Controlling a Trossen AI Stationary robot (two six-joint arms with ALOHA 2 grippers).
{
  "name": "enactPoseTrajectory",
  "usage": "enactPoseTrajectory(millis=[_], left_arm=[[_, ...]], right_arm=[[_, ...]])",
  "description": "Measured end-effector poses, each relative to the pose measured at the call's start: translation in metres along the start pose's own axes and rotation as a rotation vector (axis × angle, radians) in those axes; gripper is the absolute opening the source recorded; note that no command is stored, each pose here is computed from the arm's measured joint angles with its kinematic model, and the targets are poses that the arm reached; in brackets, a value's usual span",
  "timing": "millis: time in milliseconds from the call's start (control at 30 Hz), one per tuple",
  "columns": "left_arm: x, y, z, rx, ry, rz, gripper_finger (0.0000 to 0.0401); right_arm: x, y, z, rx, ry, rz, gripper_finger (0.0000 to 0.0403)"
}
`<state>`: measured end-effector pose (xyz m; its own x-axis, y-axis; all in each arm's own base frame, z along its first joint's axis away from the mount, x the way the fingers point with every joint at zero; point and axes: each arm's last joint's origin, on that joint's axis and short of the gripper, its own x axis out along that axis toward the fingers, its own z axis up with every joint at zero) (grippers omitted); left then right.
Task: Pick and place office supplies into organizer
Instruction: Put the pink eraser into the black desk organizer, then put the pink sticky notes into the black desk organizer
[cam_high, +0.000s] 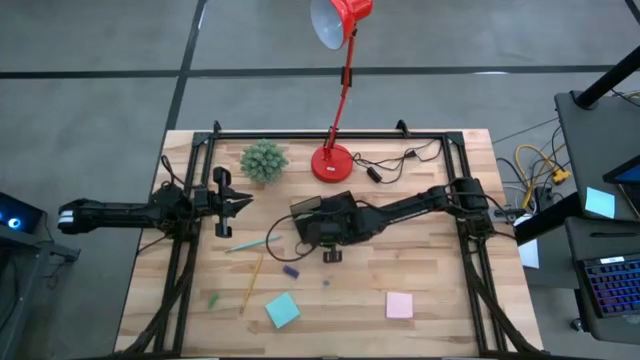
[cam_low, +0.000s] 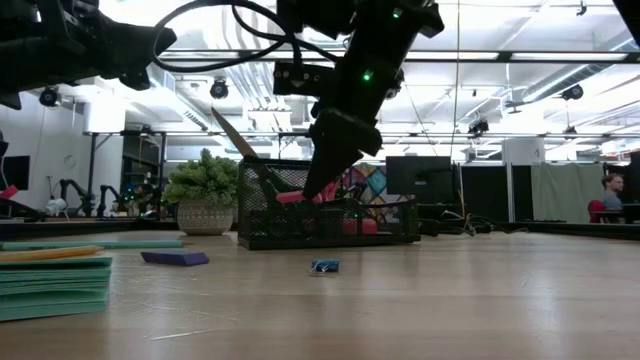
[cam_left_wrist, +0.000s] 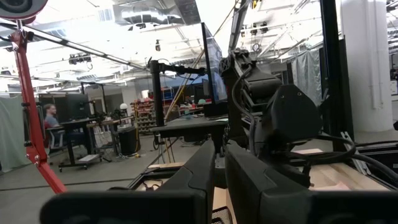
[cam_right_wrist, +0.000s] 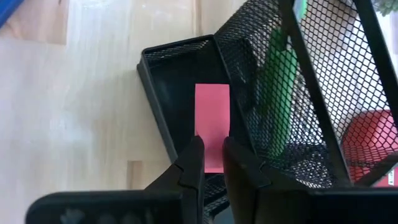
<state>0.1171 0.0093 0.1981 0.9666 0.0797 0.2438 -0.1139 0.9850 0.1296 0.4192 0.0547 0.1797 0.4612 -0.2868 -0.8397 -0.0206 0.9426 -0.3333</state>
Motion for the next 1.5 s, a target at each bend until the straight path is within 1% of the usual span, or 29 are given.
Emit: enactPoseTrajectory(millis=[600,767,967,1100,1267,1367,1433,1500], left_arm=[[0.0,0.0,0.0,0.0,0.0,0.0,0.0022],[0.0,0.0,0.0,0.0,0.0,0.0,0.0022],[0.0,0.0,0.0,0.0,0.0,0.0,0.0022],[0.0,0.0,0.0,0.0,0.0,0.0,0.0022],[0.0,0.0,0.0,0.0,0.0,0.0,0.0022],[0.0,0.0,0.0,0.0,0.0,0.0,0.0022],[0.0,0.0,0.0,0.0,0.0,0.0,0.0022],[0.0,0.0,0.0,0.0,0.0,0.0,0.0022]], right_arm=[[0.0009,-0.0029,-0.0002,0.008,0.002,-0.008,0.004],[0.0009,-0.0027,-0.0003,0.044,0.003,-0.001,0.0065],[0.0008,-0.0027,-0.0003,0.047,0.004,-0.001,0.0112],[0.0008,-0.0027,-0.0003,0.048,0.004,-0.001,0.0133],[0.0007,-0.0024,-0.0003,0.051,0.003,-0.001,0.0146],[0.0007,-0.0023,-0.0001,0.075,0.002,0.0,0.0148],[-0.0006,-0.0028,0.0015,0.115,-0.001,0.0,0.0147],[-0.0028,-0.0026,0.0043,0.18,-0.013,0.001,0.0144]])
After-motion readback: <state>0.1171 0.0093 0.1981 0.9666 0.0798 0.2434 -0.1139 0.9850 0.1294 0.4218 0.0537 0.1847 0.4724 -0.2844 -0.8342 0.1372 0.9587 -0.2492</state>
